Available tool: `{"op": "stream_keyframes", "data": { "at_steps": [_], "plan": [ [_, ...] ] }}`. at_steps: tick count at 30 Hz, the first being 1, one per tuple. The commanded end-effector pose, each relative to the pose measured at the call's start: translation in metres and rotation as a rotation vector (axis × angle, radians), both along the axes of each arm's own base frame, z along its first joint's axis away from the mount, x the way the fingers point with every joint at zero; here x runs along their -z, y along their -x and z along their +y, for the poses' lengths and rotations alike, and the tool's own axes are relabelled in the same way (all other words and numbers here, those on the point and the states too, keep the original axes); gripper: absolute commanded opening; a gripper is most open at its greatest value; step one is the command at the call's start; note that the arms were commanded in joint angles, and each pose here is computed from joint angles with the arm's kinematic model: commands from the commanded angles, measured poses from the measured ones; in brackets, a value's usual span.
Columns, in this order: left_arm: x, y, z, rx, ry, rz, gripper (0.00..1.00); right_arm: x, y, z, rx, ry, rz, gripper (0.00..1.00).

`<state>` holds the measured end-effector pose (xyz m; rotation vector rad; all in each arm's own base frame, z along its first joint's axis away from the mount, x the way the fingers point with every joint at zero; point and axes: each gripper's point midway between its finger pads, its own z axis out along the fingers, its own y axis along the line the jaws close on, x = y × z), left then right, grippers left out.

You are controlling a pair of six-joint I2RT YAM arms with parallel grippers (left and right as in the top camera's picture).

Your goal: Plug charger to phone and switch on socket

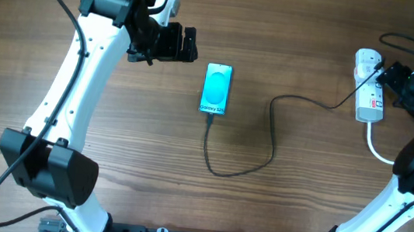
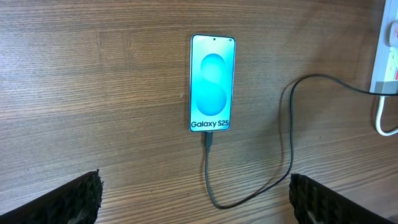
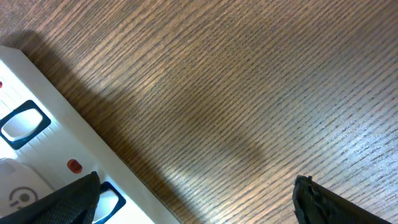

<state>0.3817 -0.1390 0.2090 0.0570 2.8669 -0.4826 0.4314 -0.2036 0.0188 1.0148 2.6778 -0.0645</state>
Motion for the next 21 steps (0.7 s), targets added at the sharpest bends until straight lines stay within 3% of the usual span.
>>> {"op": "stream_keyframes", "data": {
  "at_steps": [1, 21],
  "plan": [
    [0.002, -0.001, 0.003, -0.002, -0.011, 0.001, 1.0, 0.018, 0.002, 0.023, -0.059, -0.09, 0.036, 1.0],
    [0.002, -0.001, 0.003, -0.002, -0.011, 0.001, 1.0, 0.003, 0.017, 0.041, -0.069, -0.177, 0.062, 1.0]
  ]
}}
